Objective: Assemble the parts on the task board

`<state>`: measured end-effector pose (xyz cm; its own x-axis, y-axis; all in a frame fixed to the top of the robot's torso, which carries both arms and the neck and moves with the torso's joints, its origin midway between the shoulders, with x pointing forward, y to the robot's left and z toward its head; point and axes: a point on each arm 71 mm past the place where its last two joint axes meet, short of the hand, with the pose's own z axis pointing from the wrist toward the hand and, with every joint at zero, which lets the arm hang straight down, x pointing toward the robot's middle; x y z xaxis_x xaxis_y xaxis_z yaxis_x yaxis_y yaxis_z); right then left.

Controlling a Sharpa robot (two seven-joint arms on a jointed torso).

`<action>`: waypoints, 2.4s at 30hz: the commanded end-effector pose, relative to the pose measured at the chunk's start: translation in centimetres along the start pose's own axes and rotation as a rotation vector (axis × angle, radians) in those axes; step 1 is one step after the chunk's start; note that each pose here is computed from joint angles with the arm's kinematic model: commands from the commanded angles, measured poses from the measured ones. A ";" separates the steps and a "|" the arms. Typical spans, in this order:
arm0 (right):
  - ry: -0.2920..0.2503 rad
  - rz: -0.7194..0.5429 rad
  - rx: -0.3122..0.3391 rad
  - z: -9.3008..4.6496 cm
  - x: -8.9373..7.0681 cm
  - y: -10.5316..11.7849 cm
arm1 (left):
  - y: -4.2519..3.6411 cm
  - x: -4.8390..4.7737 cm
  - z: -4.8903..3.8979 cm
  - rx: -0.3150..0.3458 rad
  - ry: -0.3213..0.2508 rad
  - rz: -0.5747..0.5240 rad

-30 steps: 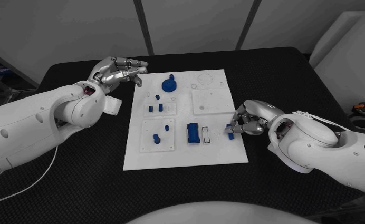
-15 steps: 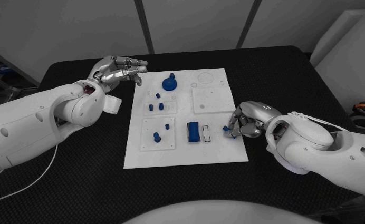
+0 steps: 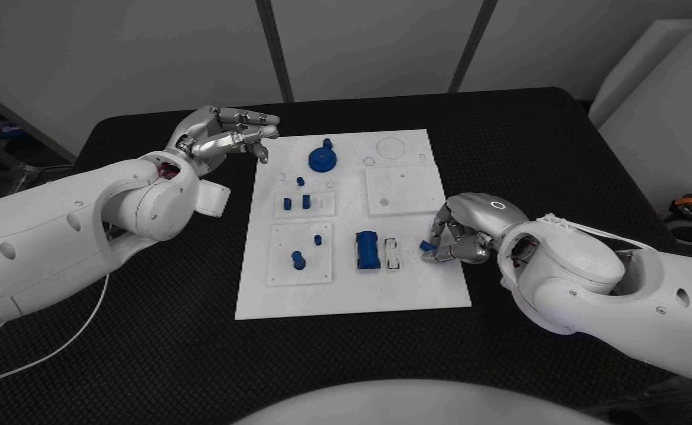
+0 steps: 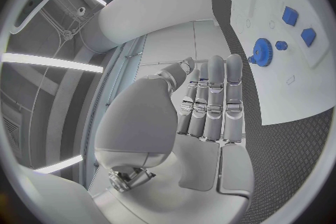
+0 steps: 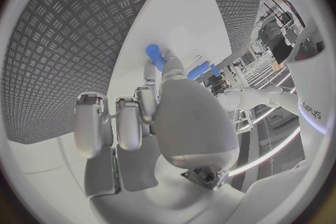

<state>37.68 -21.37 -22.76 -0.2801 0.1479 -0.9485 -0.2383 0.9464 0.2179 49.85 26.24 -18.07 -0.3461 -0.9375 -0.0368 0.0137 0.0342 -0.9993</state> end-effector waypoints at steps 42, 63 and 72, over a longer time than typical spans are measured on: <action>-0.043 0.345 0.028 -0.4 0.3 2.5 | -0.10 0.11 -0.09 0.002 0.011 -0.006; 0.112 0.308 0.033 0.9 2.0 3.7 | -0.07 0.25 -0.06 -0.003 0.019 -0.008; 0.110 0.295 0.043 1.1 2.1 3.9 | -0.06 0.28 -0.03 -0.004 0.021 -0.009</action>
<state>37.39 -17.21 -23.83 -0.4095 0.4120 -0.8140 -0.0949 0.8681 0.4872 49.74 26.19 -18.12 -0.3530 -0.9350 -0.0343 0.0070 0.0340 -0.9994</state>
